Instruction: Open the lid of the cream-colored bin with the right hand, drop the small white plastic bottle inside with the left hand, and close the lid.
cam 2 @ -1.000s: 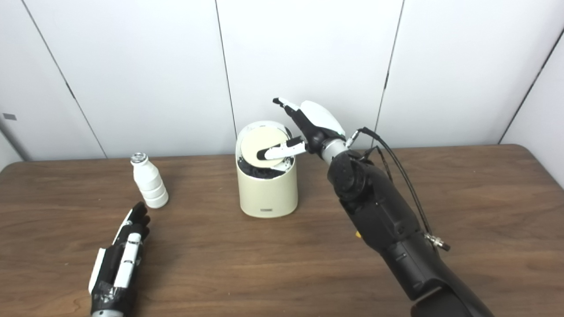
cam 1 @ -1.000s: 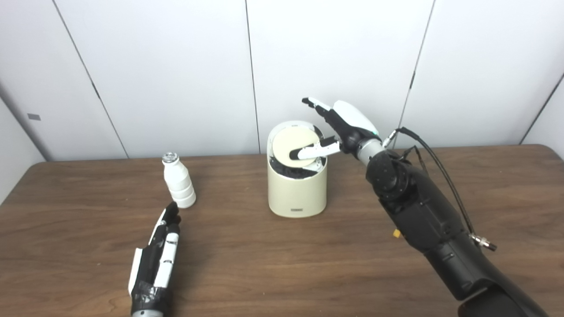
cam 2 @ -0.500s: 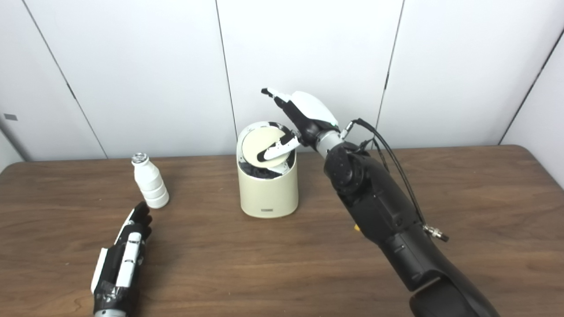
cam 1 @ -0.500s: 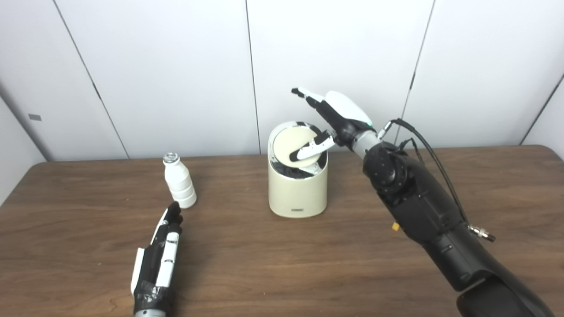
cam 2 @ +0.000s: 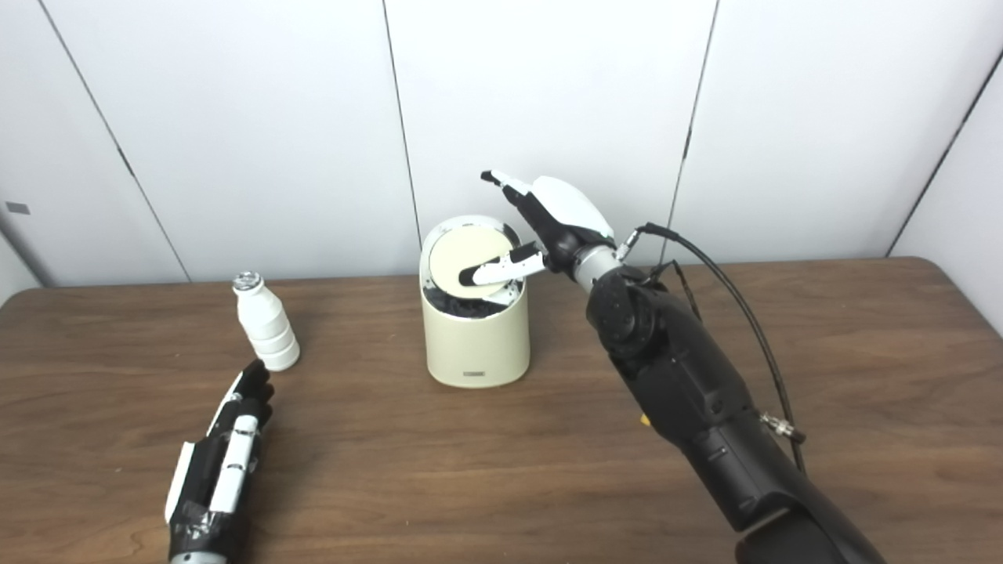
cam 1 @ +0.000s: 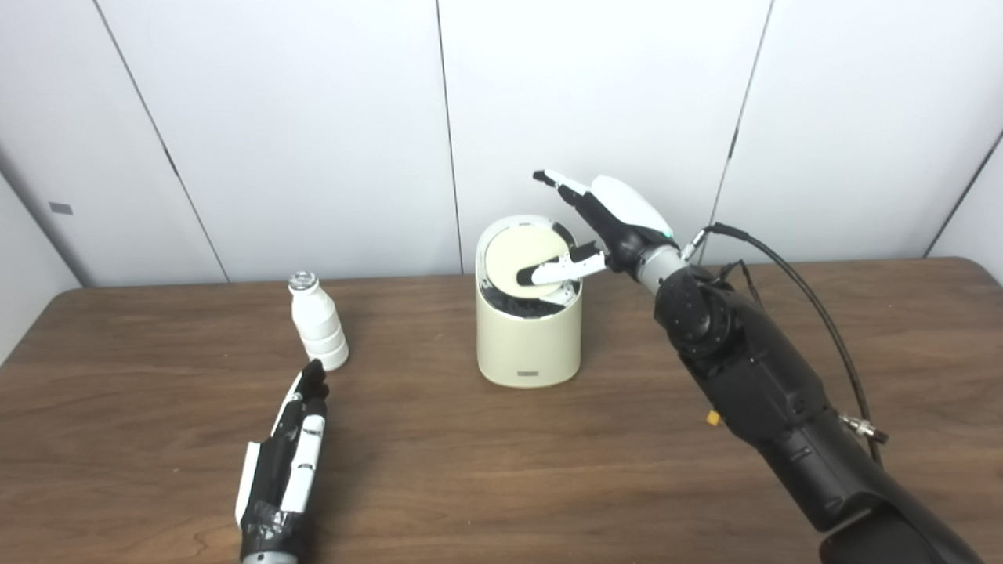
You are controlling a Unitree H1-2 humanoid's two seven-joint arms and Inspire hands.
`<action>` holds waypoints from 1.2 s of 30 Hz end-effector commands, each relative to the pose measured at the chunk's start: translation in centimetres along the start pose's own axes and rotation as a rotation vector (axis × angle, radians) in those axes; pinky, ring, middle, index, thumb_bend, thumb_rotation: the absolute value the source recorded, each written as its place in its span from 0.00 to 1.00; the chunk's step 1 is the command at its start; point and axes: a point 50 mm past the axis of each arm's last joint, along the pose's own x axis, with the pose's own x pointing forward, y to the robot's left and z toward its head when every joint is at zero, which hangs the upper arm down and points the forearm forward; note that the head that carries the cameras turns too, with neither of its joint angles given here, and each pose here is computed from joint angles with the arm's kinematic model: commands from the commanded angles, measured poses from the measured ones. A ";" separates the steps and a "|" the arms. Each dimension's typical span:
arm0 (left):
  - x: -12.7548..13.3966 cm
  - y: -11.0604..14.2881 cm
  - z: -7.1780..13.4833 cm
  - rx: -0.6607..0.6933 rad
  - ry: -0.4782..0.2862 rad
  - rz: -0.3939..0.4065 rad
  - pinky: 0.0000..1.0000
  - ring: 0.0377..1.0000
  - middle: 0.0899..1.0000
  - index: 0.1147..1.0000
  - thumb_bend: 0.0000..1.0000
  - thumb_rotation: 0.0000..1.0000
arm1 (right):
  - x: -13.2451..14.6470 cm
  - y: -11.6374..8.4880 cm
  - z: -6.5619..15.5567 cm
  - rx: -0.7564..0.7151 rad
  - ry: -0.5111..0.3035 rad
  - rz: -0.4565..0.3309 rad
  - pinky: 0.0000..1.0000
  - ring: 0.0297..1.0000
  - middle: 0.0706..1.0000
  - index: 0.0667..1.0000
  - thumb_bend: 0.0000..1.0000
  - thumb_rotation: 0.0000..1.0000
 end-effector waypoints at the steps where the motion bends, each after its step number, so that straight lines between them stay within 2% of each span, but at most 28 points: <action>1: -1.6 -0.6 -1.8 -0.025 0.063 0.005 1.00 0.98 0.97 0.96 0.39 0.74 | 0.8 -2.7 1.2 0.040 -0.025 -0.099 0.83 0.90 0.92 0.92 0.64 0.48; 8: -1.7 -0.4 -1.8 0.012 0.060 -0.011 1.00 0.97 0.97 0.96 0.37 0.71 | 0.2 -5.2 0.8 0.134 -0.004 -0.133 0.77 0.89 0.92 0.88 0.67 0.65; 14: -1.7 -0.2 -1.7 0.009 0.065 -0.003 1.00 0.97 0.97 0.96 0.36 0.67 | -1.6 -6.7 -1.2 0.231 0.035 -0.162 0.82 0.90 0.91 0.88 0.61 0.70; 17: -1.7 -0.2 -1.6 0.019 0.068 -0.001 1.00 0.97 0.97 0.96 0.35 0.67 | -3.1 -6.6 -2.6 0.270 0.059 -0.180 0.77 0.87 0.89 0.88 0.60 0.69; 23: -1.6 0.1 -1.5 0.030 0.061 -0.005 0.99 0.97 0.96 0.96 0.34 0.66 | -7.0 -4.5 -5.2 0.255 0.096 -0.160 0.78 0.87 0.90 0.89 0.58 0.74; 26: -1.5 0.3 -1.6 0.034 0.057 -0.005 1.00 0.97 0.96 0.96 0.36 0.66 | -8.7 -3.1 -6.1 0.282 0.106 -0.158 0.79 0.88 0.91 0.89 0.57 0.73; 28: -1.5 0.4 -1.6 0.037 0.057 -0.006 1.00 0.97 0.96 0.96 0.36 0.66 | -9.5 -2.5 -6.4 0.290 0.117 -0.152 0.80 0.88 0.91 0.89 0.58 0.75; 34: -1.4 0.6 -1.3 0.046 0.064 -0.002 1.00 0.97 0.96 0.97 0.32 0.67 | -12.9 0.2 -8.2 0.424 0.119 -0.121 0.87 0.90 0.91 0.93 0.59 0.81; 36: -1.3 0.6 -1.3 0.043 0.061 -0.001 1.00 0.98 0.96 0.97 0.30 0.66 | -14.3 1.3 -9.1 0.551 0.104 -0.110 0.90 0.92 0.92 0.94 0.62 0.82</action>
